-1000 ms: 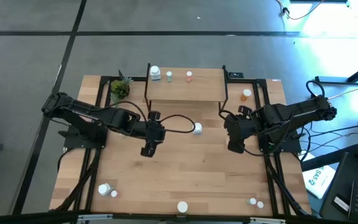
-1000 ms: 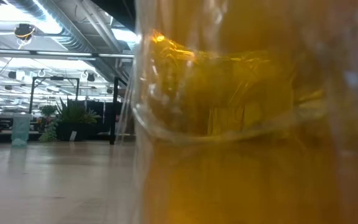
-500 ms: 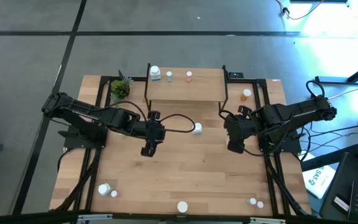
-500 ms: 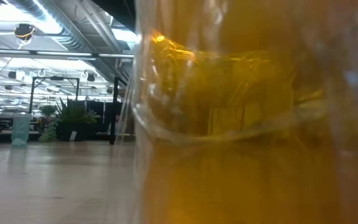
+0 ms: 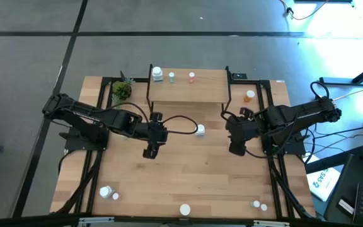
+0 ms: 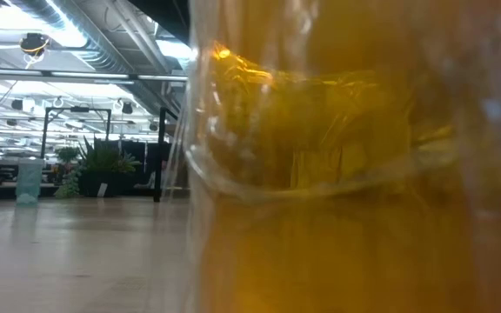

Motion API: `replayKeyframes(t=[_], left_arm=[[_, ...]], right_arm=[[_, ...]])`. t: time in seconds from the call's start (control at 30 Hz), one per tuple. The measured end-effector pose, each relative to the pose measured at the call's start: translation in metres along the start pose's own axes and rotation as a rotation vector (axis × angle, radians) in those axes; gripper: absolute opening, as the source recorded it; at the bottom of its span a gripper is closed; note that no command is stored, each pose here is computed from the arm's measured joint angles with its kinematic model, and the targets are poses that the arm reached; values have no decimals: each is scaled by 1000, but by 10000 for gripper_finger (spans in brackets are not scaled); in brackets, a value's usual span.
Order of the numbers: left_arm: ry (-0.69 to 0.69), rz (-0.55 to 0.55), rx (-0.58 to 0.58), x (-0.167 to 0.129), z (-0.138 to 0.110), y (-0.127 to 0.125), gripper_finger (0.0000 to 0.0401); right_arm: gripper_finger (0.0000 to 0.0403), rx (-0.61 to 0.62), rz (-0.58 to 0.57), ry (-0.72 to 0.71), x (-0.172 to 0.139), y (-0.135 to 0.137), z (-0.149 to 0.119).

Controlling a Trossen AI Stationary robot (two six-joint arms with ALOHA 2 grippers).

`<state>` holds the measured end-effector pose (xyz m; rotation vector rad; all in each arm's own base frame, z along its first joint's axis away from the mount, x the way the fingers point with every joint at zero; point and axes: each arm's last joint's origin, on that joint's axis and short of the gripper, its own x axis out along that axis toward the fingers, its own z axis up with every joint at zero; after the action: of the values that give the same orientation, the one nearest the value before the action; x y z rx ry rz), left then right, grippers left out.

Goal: Pick and place medicine bottles onto shelf by color
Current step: Put the middle right orange pill bottle on the shelf

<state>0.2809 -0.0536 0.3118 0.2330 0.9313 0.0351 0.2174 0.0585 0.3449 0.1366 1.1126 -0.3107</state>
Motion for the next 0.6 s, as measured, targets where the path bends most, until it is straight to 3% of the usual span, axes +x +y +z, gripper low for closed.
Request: replayKeyframes(t=[0.23, 0.6], left_arm=[[0, 0, 0, 0, 0, 0, 207], [-1, 0, 0, 0, 0, 0, 207]], right_arm=[[186, 148, 0, -5, 0, 0, 1], [192, 210, -81, 14, 1, -5, -4]])
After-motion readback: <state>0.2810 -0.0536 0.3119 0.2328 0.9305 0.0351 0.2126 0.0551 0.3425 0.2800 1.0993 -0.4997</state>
